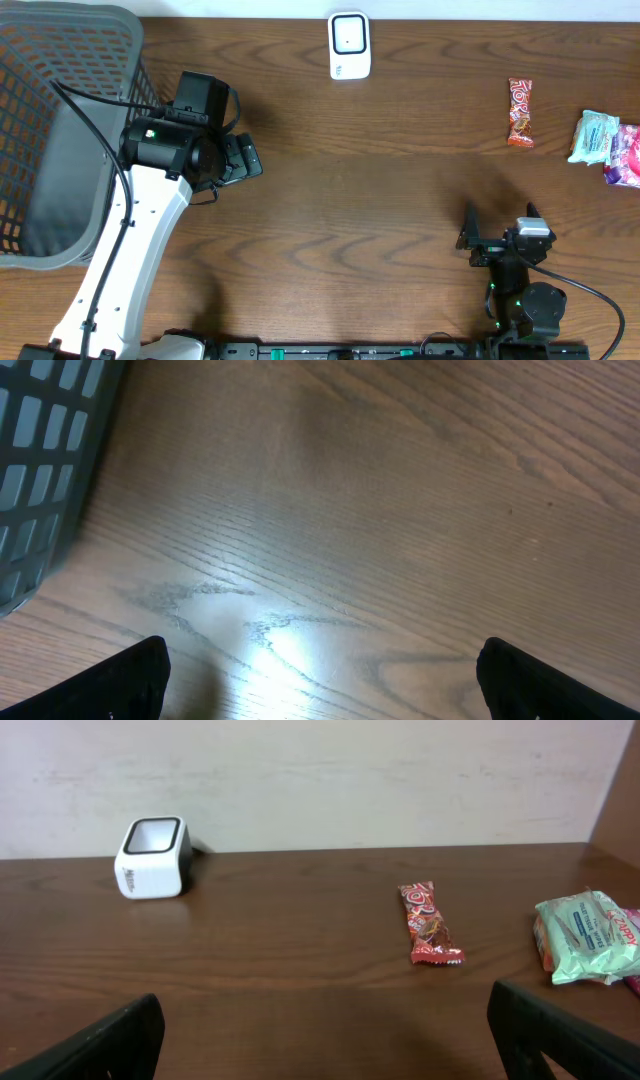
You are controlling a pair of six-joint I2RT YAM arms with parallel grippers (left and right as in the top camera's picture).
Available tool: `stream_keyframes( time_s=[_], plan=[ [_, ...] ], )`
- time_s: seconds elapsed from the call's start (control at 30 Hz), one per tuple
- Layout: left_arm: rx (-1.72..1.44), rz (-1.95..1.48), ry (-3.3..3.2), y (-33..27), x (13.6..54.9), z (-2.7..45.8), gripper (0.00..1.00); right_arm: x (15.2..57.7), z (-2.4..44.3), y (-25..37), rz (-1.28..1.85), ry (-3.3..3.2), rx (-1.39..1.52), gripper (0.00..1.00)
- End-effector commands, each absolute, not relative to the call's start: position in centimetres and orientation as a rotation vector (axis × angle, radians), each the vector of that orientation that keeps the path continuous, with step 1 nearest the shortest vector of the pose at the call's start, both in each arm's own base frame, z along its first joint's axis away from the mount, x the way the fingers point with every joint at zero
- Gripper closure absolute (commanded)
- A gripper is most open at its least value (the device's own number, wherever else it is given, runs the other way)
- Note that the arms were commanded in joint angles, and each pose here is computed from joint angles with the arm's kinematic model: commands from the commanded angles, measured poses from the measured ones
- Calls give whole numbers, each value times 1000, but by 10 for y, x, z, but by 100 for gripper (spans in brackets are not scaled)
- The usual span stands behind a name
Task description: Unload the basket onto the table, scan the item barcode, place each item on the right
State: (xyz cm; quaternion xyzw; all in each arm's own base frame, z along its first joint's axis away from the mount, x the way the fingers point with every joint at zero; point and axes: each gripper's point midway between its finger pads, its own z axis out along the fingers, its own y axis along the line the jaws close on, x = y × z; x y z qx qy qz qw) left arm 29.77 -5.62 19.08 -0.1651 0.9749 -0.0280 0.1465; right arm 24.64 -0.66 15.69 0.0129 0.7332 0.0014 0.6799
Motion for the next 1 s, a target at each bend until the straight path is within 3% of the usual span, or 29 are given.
stream_keyframes(
  time_s=[0.0,0.97],
  plan=[
    [-498,-74,2792,-54,298,194,2,246,157,-6,-4,1645,18,1],
    [-497,-86,2772,-53,297,200,2,246,157,-6,-4,1646,18,1]
  ],
)
